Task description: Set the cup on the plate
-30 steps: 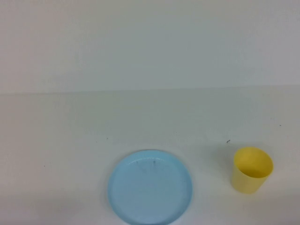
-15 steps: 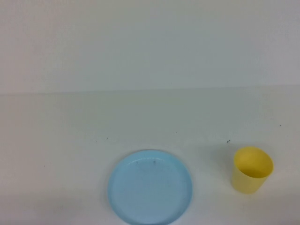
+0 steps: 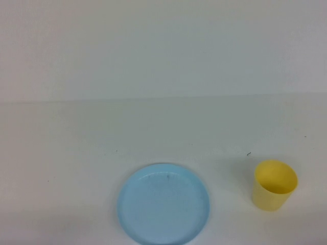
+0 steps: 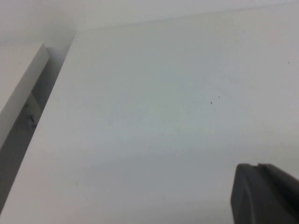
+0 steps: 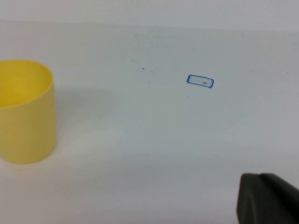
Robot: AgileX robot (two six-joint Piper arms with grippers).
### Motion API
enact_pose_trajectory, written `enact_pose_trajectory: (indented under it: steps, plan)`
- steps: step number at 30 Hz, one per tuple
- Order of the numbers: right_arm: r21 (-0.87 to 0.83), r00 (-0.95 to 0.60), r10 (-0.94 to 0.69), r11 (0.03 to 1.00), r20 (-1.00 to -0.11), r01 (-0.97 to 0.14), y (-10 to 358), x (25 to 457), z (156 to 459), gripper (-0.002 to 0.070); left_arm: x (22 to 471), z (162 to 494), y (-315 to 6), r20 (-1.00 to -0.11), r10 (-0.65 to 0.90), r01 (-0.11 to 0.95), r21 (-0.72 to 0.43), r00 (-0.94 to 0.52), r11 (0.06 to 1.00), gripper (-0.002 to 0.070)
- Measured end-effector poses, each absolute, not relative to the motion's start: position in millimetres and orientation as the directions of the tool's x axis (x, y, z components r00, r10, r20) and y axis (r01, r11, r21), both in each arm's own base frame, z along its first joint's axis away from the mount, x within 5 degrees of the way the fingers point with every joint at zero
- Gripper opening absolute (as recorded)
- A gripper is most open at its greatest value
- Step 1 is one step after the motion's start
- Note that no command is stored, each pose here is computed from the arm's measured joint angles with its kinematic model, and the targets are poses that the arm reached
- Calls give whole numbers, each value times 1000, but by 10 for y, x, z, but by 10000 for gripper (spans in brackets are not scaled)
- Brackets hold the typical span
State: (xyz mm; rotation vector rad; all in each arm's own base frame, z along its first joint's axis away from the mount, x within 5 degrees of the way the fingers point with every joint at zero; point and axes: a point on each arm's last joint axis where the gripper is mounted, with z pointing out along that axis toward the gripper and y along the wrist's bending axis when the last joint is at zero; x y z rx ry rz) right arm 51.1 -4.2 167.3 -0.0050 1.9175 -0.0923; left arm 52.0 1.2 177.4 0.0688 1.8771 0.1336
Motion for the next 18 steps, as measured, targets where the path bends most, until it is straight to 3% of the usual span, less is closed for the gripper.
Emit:
enact_pose_trajectory:
  steps: [8,13,18]
  plan:
    - [-96,-311,-77,994,-947,44,-51,521,1702,0,548,1892,25,-979,98,-53,109,-177,993,0]
    - [-58,-71,-55,997,-996,48,-33,564,1919,0,560,2053,44,-1000,-21,-92,-21,8,996,0]
    - [-43,89,-47,998,-995,44,-22,563,2063,0,559,2072,46,-999,-37,-93,-40,27,995,0]
